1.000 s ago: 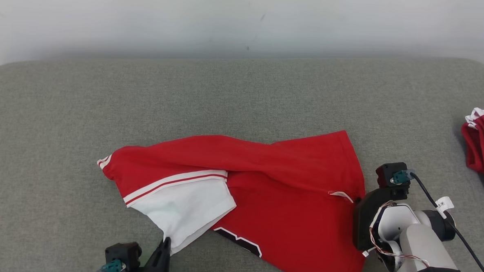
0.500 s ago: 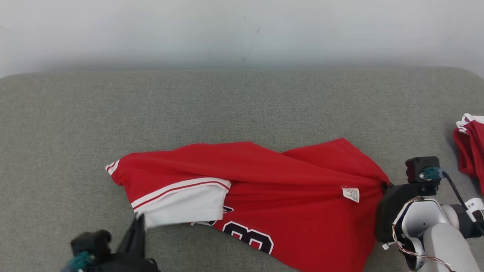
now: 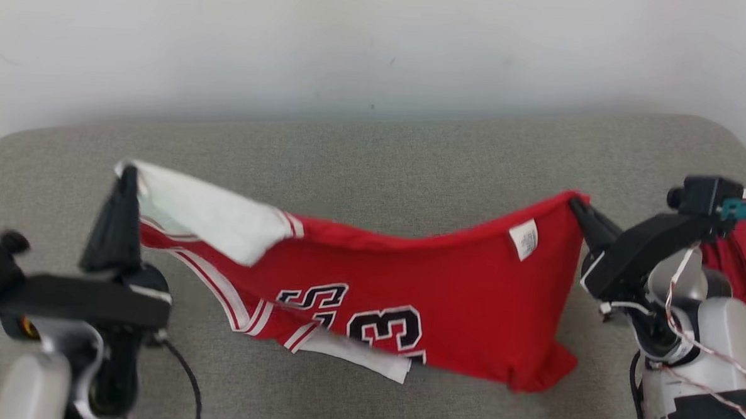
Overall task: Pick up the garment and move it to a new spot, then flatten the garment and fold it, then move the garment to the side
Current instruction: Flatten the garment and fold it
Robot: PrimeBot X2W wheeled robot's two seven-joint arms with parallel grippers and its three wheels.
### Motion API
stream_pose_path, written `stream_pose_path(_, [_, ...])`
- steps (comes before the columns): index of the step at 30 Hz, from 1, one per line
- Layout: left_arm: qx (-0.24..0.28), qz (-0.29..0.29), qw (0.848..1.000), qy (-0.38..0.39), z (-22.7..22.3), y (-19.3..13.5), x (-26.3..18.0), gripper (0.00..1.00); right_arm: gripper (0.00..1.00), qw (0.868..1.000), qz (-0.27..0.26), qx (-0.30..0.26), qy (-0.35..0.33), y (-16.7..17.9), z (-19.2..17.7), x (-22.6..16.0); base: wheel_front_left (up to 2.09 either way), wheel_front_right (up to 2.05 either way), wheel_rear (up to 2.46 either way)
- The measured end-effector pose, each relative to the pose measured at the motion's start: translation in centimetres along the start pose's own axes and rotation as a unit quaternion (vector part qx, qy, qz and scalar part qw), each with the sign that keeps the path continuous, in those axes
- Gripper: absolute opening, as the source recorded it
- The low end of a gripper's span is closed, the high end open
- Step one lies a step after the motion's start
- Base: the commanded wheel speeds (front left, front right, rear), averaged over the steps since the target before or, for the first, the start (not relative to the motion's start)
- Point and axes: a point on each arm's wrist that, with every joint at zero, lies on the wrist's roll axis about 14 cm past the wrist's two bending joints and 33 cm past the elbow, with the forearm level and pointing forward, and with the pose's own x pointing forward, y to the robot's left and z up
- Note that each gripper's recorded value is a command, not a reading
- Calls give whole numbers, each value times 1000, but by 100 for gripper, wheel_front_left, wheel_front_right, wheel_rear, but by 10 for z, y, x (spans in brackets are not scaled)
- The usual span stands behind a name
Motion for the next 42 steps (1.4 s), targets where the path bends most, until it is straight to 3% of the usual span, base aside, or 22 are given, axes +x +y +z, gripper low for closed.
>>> stream_pose_path(13, [60,-119,987,-90,119,-87,74,0,0,988,62,-75,-121,54,122,-11,0,0,0])
stream_pose_path(22, [37,-147,977,-151,163,-118,112,0,0,967,50,-110,-223,60,199,-27,0,0,0])
stream_pose_path(32, [9,-169,976,-136,149,-130,153,0,0,965,32,-142,-219,53,209,-5,0,0,0])
stream_pose_path(42, [131,-196,958,-166,141,-134,195,0,0,966,36,-181,-183,49,200,43,0,0,0])
